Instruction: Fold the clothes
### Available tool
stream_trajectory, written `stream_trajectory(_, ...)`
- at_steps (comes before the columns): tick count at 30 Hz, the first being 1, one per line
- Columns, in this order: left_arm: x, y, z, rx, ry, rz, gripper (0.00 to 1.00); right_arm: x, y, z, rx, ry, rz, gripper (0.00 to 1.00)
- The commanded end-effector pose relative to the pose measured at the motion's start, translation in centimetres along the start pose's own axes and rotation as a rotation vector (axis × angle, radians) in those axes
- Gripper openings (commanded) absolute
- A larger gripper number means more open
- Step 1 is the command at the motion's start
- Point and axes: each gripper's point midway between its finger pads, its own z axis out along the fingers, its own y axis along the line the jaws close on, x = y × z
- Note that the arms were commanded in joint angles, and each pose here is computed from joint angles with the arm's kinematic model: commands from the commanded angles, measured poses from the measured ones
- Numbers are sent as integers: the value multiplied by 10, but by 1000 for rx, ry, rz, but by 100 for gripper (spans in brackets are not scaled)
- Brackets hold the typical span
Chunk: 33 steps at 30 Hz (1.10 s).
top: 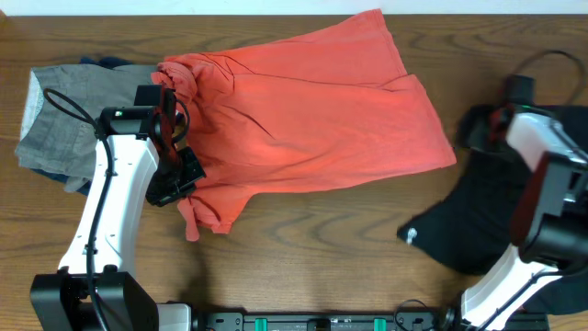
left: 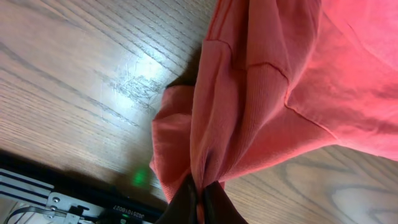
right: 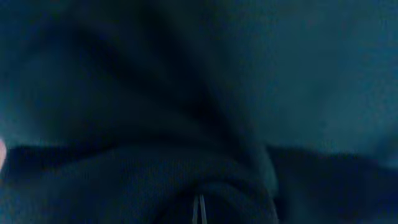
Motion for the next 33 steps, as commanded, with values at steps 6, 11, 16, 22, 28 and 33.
stream_trajectory(6,0,4,0,-17,-1,-9,6,-41,-160,4,267,-17,370,1)
stream_trajectory(11,0,4,0,-17,-2,-9,6,-48,-184,-12,195,28,526,5)
stream_trajectory(16,0,4,0,-17,-1,-9,6,-77,-88,-41,-358,52,285,16)
stream_trajectory(22,0,4,0,-17,-2,-9,6,-21,2,-62,-494,263,88,18)
stream_trajectory(28,0,4,0,-17,-2,-9,6,58,38,-63,-283,454,-144,15)
stream_trajectory(33,0,4,0,-17,-1,-9,6,99,47,-53,-196,513,-255,15)
